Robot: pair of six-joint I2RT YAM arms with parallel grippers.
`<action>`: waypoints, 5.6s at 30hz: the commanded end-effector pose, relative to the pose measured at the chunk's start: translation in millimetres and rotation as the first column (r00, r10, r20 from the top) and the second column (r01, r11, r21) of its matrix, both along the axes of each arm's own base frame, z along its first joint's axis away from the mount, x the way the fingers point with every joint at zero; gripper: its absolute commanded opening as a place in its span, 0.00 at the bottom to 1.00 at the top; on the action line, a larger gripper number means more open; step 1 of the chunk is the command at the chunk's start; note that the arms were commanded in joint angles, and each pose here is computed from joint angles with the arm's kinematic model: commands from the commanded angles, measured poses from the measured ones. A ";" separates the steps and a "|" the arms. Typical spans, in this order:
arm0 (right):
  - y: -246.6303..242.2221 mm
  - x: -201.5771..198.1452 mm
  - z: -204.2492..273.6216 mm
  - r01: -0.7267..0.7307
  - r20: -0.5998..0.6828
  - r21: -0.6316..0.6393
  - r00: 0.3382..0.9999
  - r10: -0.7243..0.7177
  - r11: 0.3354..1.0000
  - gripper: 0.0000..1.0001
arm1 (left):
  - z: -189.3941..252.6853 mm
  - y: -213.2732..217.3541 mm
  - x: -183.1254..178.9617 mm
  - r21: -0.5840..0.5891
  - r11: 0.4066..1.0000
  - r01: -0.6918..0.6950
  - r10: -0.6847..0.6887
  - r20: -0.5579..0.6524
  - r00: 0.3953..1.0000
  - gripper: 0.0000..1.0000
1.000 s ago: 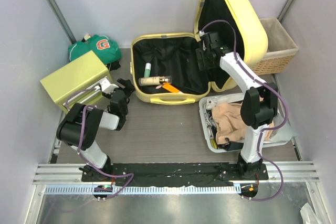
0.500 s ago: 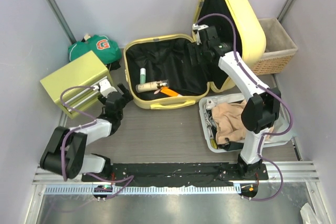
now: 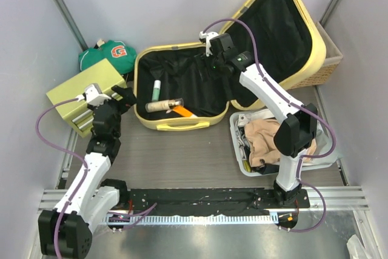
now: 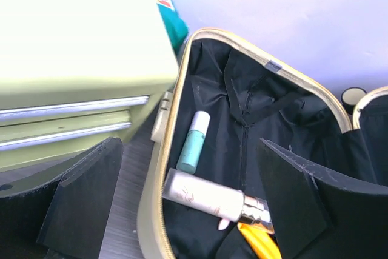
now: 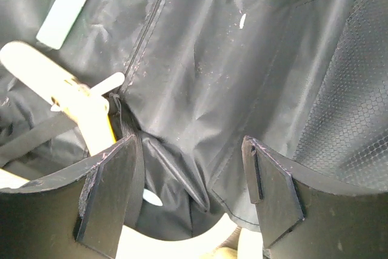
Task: Open, take out, and arrange the luggage
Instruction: Adjust the luggage at the center of the board, then adjust the storage box at the center of the board.
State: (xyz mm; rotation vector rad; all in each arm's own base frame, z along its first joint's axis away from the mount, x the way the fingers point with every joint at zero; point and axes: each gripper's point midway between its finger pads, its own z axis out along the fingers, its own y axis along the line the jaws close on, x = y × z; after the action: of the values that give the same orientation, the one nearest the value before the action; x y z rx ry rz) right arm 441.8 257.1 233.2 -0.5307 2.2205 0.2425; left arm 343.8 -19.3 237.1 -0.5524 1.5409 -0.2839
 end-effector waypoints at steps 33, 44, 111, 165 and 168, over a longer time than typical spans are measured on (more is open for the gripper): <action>313.3 -30.6 82.0 -0.505 0.292 0.785 0.813 0.504 0.360 0.85 | 0.5 211.0 -70.5 -0.179 0.886 -0.428 0.360 -0.315 0.878 1.00; 350.4 -34.8 54.8 -0.542 0.374 0.772 0.809 0.452 0.331 0.91 | -17.6 236.6 -56.0 -0.212 0.867 -0.451 0.384 -0.293 0.876 1.00; 234.5 -172.3 38.1 -0.575 0.190 0.677 0.739 0.646 0.459 0.82 | -103.8 195.4 66.6 0.303 0.951 -0.063 0.227 -0.544 0.807 0.90; 255.8 -190.8 -3.1 -0.551 0.092 0.644 0.745 0.661 0.531 0.78 | -100.4 161.7 36.7 0.130 0.986 0.101 -0.025 -0.489 0.872 0.91; 256.0 -190.6 -4.7 -0.548 0.086 0.645 0.745 0.661 0.533 0.77 | -123.7 152.7 13.4 0.034 0.997 0.071 -0.037 -0.589 0.807 0.91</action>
State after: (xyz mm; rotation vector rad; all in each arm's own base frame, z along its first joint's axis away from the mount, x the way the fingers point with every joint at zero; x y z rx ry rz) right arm 245.1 504.7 200.5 -0.8970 1.9289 1.4228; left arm 403.4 187.0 210.3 -0.4840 1.7924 0.1240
